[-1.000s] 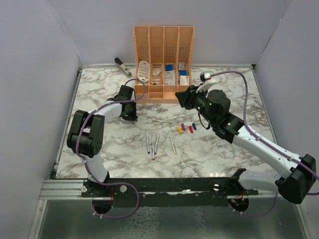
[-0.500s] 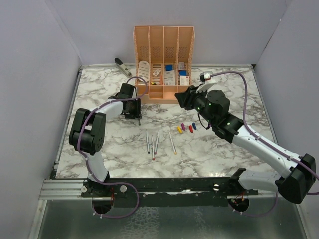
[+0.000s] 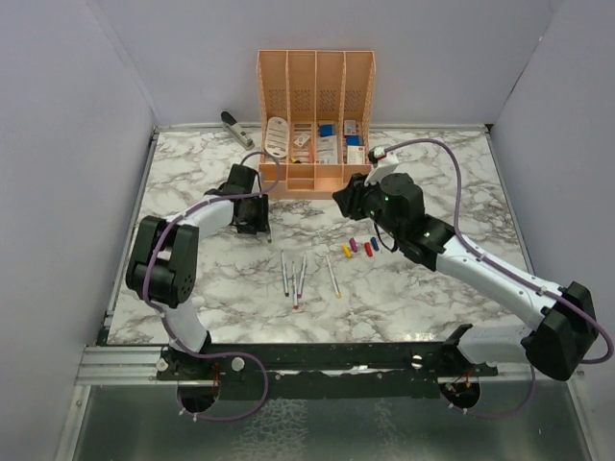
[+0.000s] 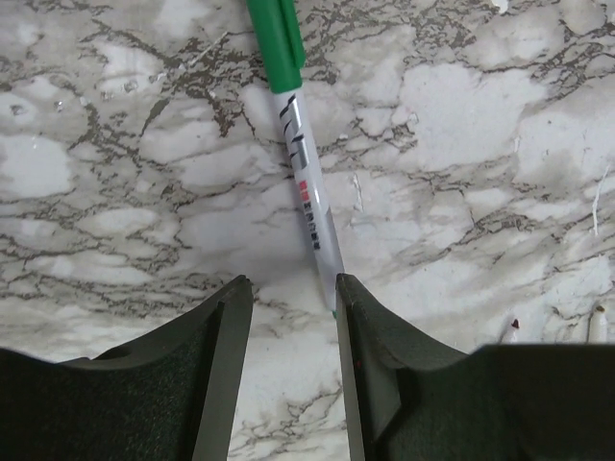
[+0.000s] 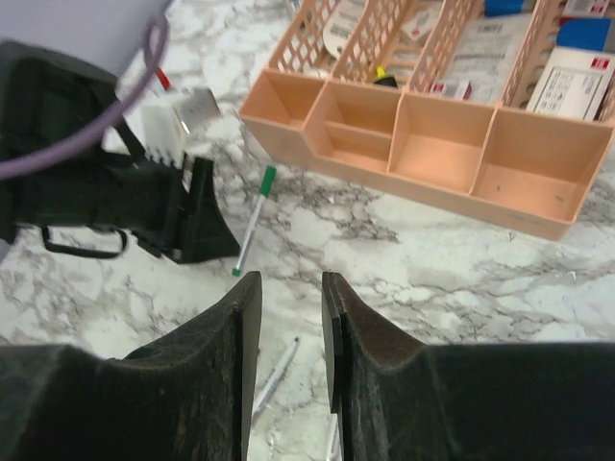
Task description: Insert the pens into the pen caps
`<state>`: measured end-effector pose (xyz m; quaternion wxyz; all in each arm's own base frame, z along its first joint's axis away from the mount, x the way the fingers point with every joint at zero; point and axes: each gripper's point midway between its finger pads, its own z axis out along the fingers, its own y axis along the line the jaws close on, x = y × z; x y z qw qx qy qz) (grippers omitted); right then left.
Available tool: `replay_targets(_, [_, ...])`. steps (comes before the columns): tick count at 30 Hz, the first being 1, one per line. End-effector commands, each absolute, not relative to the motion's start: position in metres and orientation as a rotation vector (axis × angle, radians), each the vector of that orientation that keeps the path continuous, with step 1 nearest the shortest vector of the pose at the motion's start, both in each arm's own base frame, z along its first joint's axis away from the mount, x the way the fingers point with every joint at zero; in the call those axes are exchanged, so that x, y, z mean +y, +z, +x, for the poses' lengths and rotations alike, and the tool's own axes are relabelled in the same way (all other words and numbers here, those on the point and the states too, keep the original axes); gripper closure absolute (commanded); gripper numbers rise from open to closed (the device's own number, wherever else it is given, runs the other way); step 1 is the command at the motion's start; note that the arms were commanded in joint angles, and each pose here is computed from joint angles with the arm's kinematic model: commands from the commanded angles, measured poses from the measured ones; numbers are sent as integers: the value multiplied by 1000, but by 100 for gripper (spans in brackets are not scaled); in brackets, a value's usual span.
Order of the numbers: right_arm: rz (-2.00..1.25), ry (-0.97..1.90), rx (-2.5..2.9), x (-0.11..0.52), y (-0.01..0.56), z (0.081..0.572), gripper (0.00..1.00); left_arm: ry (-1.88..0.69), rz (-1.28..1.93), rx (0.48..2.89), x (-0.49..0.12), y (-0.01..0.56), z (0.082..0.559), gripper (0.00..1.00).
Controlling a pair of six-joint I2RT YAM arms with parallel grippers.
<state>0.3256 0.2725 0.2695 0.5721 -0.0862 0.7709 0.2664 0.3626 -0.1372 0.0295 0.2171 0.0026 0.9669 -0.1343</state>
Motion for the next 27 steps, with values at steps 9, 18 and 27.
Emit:
replay_targets(9, [-523, 527, 2151, 319, 158, 288, 67, -384, -47, 2543, -127, 88, 343, 57])
replay_targets(18, [-726, 540, 2305, 369, 107, 261, 60, -131, -149, 2612, -80, 66, 320, 54])
replay_targets(27, [-791, 551, 2350, 396, 79, 255, 57, -143, -264, 2601, -54, 60, 310, 54])
